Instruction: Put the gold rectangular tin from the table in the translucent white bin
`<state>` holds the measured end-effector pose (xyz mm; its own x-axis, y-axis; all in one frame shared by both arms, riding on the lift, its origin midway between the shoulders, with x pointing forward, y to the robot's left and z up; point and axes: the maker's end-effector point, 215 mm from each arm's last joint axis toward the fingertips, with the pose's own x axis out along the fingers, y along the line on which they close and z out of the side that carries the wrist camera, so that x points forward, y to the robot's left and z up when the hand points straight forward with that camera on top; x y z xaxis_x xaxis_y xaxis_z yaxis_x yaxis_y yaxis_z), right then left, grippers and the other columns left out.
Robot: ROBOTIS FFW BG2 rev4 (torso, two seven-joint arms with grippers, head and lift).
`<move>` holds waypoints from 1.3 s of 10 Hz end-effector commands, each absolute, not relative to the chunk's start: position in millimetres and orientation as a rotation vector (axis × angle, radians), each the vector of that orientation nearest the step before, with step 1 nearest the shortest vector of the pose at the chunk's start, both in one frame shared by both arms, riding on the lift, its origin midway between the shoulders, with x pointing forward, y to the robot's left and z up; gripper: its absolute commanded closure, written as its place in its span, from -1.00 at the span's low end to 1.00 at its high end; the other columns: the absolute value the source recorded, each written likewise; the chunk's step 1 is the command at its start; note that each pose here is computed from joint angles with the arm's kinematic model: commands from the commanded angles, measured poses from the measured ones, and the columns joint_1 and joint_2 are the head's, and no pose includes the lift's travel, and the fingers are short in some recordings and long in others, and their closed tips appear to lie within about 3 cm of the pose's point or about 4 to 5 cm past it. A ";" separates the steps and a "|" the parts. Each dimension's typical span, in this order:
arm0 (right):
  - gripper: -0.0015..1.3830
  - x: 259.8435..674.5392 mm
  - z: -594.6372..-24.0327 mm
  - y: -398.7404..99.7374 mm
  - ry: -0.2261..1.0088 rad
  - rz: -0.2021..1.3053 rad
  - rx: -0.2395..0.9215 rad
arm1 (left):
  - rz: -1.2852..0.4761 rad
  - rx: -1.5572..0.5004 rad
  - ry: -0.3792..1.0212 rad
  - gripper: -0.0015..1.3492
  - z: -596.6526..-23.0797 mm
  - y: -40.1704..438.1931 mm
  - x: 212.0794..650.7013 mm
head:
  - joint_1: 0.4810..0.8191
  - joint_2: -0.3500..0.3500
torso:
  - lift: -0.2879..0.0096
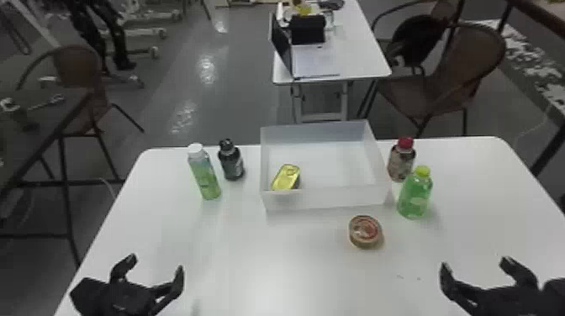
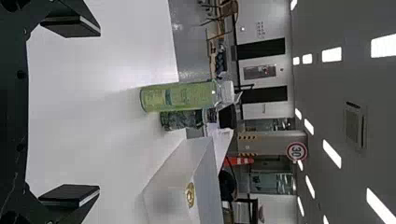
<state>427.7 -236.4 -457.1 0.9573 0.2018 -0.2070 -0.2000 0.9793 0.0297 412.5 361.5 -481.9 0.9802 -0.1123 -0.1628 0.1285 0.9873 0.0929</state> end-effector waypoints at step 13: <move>-0.85 418.9 -466.7 -232.6 0.230 0.180 0.028 | -0.067 0.031 0.131 -0.82 -482.8 377.4 397.0 | 0.27 0.59 | 0.75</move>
